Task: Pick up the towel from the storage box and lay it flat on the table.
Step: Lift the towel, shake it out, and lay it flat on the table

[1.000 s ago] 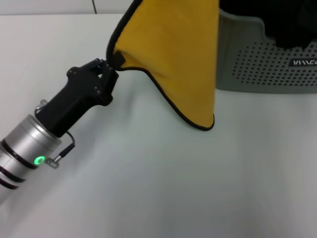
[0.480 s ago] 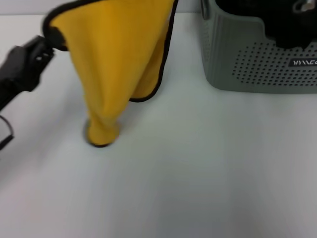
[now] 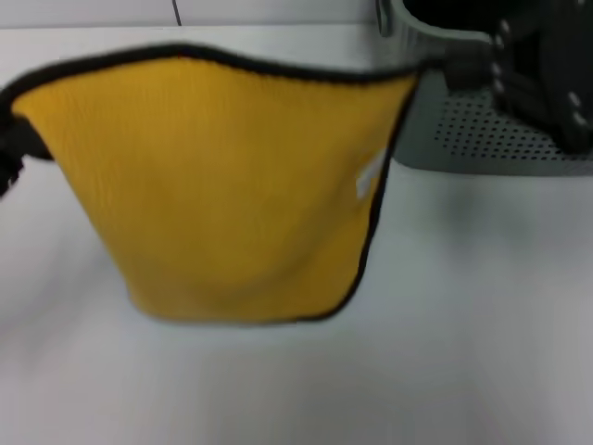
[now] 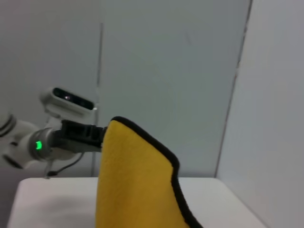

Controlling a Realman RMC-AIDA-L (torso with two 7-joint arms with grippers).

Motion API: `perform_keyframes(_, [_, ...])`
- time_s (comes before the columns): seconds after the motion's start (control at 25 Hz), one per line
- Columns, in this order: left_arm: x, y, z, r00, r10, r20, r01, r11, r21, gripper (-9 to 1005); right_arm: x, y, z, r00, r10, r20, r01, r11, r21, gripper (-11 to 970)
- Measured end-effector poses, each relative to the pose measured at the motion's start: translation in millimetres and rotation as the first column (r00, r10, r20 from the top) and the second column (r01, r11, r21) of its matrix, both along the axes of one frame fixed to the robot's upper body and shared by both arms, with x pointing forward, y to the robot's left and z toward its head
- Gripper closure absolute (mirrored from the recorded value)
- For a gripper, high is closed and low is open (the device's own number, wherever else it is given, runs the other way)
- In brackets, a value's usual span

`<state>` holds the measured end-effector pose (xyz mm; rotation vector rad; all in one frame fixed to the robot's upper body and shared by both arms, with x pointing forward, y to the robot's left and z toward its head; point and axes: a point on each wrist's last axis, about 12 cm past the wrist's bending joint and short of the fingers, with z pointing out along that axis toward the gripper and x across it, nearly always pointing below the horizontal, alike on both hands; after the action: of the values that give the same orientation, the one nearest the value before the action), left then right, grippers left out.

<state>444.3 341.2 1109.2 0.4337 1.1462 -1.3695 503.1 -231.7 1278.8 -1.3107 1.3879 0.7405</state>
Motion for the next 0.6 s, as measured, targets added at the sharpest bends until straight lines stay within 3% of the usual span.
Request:
perform_keyframes(0.2, [-24.0, -4.4, 4.8, 0.995, -0.091, 0.031, 0.091, 0.996, 0.001, 984, -32.1, -12.6, -2.1, 0.989, 0.122, -0.080, -0.119, 0.992, 0.033, 951])
perform_keyframes(0.32, [-39.2, -4.8, 7.7, 0.994, -0.098, 0.054, 0.099, 0.995, -0.008, 983, -40.7, -24.6, -5.5, 0.980, 0.158, -0.124, -0.147, 0.985, 0.089, 951])
perform_keyframes(0.48, [-49.5, 1.9, 4.8, 0.998, -0.051, 0.034, 0.051, 0.999, -0.006, 982, -40.1, -47.2, -20.0, 0.962, 0.186, -0.199, -0.141, 0.965, 0.219, 951])
perform_keyframes(0.6, [-37.0, 0.5, -11.1, 0.999, 0.011, -0.044, -0.011, 1.000, 0.004, 982, -26.1, -63.4, -47.8, 0.950, 0.124, -0.288, -0.038, 0.958, 0.286, 951])
